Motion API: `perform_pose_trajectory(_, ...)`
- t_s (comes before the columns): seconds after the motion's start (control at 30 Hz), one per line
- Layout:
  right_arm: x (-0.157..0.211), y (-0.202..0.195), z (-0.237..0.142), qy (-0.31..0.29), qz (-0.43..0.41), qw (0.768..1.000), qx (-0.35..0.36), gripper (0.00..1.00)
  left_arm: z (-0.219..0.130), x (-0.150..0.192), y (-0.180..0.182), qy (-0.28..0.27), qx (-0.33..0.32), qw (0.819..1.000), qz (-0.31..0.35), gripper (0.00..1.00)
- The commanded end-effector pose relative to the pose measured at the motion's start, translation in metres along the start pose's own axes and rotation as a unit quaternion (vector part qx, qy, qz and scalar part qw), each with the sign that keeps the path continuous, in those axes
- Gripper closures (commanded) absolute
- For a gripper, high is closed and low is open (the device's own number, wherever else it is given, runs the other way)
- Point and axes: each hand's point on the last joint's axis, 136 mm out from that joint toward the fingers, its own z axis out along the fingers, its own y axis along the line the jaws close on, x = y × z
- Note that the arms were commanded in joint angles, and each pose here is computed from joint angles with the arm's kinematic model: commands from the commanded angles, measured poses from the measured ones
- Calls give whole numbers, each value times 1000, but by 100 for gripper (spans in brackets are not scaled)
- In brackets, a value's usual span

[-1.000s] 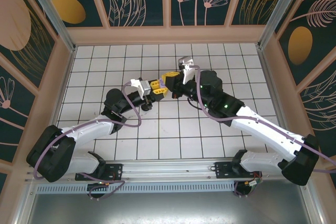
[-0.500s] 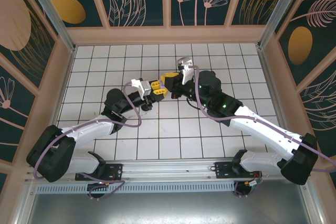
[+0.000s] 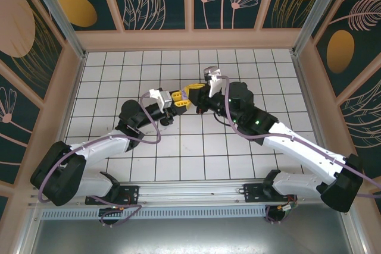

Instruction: Insert wireless bluetooth earbuds into charging case

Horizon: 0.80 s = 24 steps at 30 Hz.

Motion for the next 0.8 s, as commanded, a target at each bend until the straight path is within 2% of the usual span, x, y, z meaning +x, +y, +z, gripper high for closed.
perform_pose_trajectory(0.0,14,3,2,27,5,1000,-11,94,5,-29,0,-42,3,999,26,100)
perform_pose_trajectory(0.47,35,7,1,62,-7,998,-15,95,8,-31,3,-41,0,999,28,100)
perform_pose_trajectory(0.77,35,-4,3,57,-8,998,15,96,7,-31,1,-41,5,999,28,100)
